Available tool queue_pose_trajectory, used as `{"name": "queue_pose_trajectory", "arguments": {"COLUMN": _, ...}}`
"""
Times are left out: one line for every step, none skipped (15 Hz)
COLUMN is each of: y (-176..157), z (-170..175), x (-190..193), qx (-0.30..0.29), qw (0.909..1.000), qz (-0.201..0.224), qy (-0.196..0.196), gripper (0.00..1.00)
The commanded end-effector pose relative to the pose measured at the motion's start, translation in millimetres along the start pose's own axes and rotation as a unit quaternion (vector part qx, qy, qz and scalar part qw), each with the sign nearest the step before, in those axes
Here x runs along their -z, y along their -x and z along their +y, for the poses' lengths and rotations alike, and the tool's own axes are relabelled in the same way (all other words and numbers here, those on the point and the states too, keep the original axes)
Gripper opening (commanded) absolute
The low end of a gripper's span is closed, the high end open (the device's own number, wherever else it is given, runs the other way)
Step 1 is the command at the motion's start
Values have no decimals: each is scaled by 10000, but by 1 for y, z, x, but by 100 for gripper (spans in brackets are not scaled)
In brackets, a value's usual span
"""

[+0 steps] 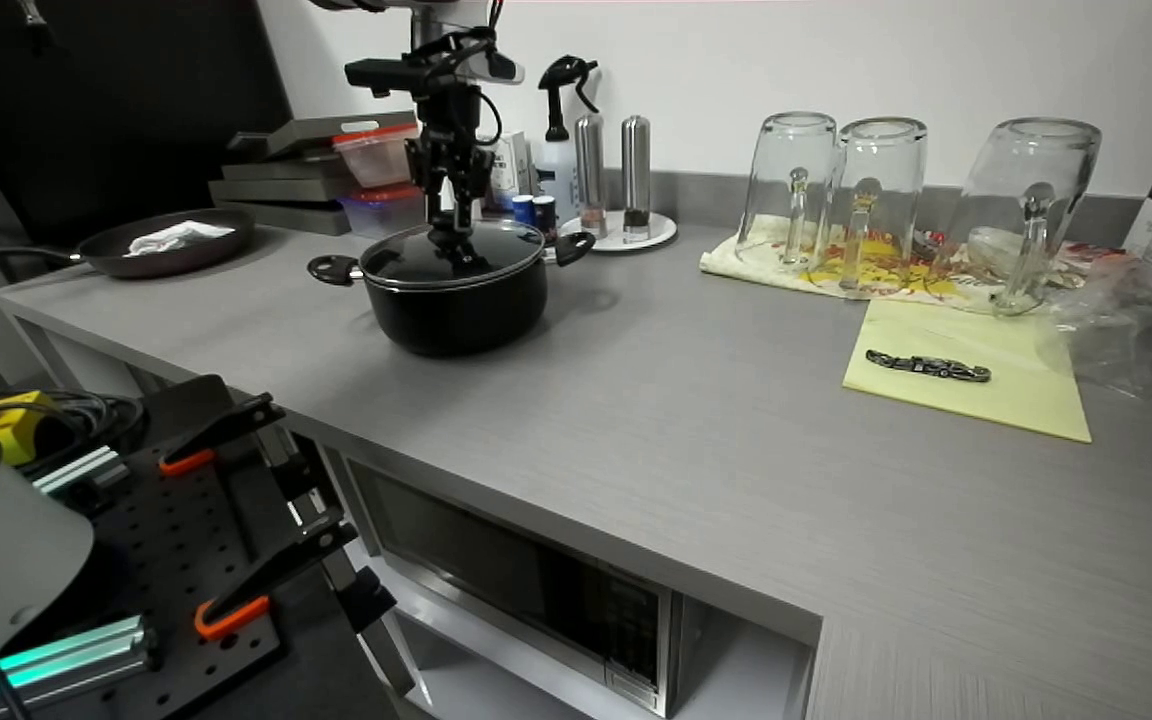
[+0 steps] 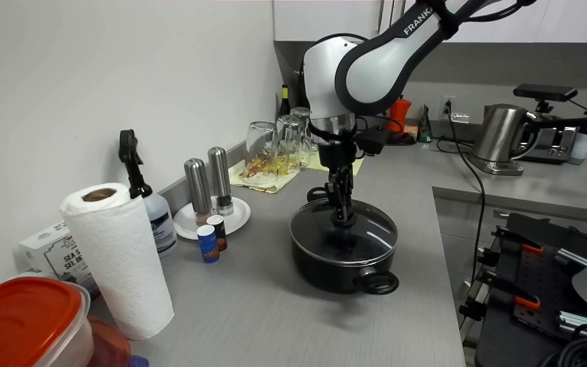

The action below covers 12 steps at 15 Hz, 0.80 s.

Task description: Remove the lid from the pot and put it on the table

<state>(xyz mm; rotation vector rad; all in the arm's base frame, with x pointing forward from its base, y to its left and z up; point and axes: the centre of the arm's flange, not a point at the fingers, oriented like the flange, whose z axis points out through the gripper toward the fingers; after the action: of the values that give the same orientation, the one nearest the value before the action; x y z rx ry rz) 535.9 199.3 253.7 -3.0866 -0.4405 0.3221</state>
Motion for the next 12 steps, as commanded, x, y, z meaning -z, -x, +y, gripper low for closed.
{"name": "queue_pose_trajectory", "arguments": {"y": 15, "z": 0, "x": 36, "qx": -15, "qw": 9997, "qz": 184, "qy": 175, "gripper": 26}}
{"name": "queue_pose_trajectory", "arguments": {"y": 17, "z": 3, "x": 43, "qx": -57, "qw": 9995, "qz": 234, "qy": 217, "gripper": 26}}
{"name": "queue_pose_trajectory", "arguments": {"y": 20, "z": 8, "x": 50, "qx": -107, "qw": 9992, "qz": 302, "qy": 247, "gripper": 26}}
{"name": "queue_pose_trajectory", "arguments": {"y": 23, "z": 15, "x": 58, "qx": -171, "qw": 9988, "qz": 387, "qy": 258, "gripper": 26}}
{"name": "queue_pose_trajectory", "arguments": {"y": 27, "z": 22, "x": 66, "qx": -228, "qw": 9983, "qz": 469, "qy": 258, "gripper": 26}}
{"name": "queue_pose_trajectory", "arguments": {"y": 30, "z": 31, "x": 73, "qx": -306, "qw": 9977, "qz": 545, "qy": 261, "gripper": 26}}
{"name": "queue_pose_trajectory", "arguments": {"y": 35, "z": 42, "x": 80, "qx": -405, "qw": 9969, "qz": 628, "qy": 254, "gripper": 26}}
{"name": "queue_pose_trajectory", "arguments": {"y": 39, "z": 52, "x": 86, "qx": -491, "qw": 9960, "qz": 692, "qy": 266, "gripper": 26}}
{"name": "queue_pose_trajectory", "arguments": {"y": 45, "z": 66, "x": 91, "qx": -614, "qw": 9949, "qz": 755, "qy": 252, "gripper": 26}}
{"name": "queue_pose_trajectory", "arguments": {"y": 49, "z": 79, "x": 95, "qx": -732, "qw": 9939, "qz": 794, "qy": 243, "gripper": 26}}
{"name": "queue_pose_trajectory", "arguments": {"y": 56, "z": 96, "x": 99, "qx": -868, "qw": 9926, "qz": 825, "qy": 203, "gripper": 26}}
{"name": "queue_pose_trajectory", "arguments": {"y": 61, "z": 111, "x": 102, "qx": -1011, "qw": 9911, "qz": 850, "qy": 153, "gripper": 26}}
